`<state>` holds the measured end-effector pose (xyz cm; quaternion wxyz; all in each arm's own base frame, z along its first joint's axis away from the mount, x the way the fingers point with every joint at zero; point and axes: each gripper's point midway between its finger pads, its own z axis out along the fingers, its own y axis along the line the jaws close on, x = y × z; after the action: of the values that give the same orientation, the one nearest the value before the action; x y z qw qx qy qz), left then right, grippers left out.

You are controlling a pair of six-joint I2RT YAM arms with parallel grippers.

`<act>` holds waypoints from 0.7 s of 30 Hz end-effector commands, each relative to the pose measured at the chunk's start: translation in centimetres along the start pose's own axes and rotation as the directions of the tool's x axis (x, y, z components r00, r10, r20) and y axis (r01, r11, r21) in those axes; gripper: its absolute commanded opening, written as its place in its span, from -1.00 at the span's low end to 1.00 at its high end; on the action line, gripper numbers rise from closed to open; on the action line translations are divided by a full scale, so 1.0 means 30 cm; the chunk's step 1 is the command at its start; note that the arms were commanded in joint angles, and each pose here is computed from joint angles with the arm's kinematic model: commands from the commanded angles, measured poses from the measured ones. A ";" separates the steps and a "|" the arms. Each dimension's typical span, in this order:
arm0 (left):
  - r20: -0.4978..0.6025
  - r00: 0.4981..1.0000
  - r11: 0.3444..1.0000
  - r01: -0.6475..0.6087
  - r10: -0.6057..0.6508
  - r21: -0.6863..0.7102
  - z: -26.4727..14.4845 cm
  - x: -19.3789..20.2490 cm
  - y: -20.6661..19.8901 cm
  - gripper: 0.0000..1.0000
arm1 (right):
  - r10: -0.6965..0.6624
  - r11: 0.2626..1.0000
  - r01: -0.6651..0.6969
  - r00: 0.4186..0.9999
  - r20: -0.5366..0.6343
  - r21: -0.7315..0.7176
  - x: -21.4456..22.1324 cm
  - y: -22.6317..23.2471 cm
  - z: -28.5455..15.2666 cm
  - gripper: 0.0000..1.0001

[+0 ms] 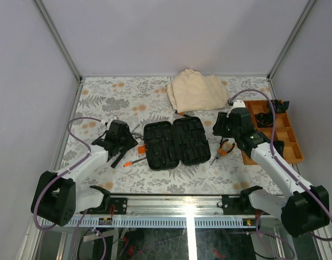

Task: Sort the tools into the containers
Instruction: Open the storage box at the center of the board, then pick up the pliers at the center of the board.

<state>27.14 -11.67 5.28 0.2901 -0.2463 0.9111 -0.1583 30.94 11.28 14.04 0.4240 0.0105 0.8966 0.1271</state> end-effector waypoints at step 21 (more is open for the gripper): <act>0.042 0.995 0.971 -0.080 0.092 -0.226 -0.084 -0.077 0.088 -0.02 | 0.152 0.985 -0.155 0.988 -0.039 -0.079 0.182 0.011 -0.094 0.27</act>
<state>26.06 -9.33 6.19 0.2724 -0.2371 0.9294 -0.0762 25.00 10.64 11.27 0.3942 0.0396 0.9036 0.1633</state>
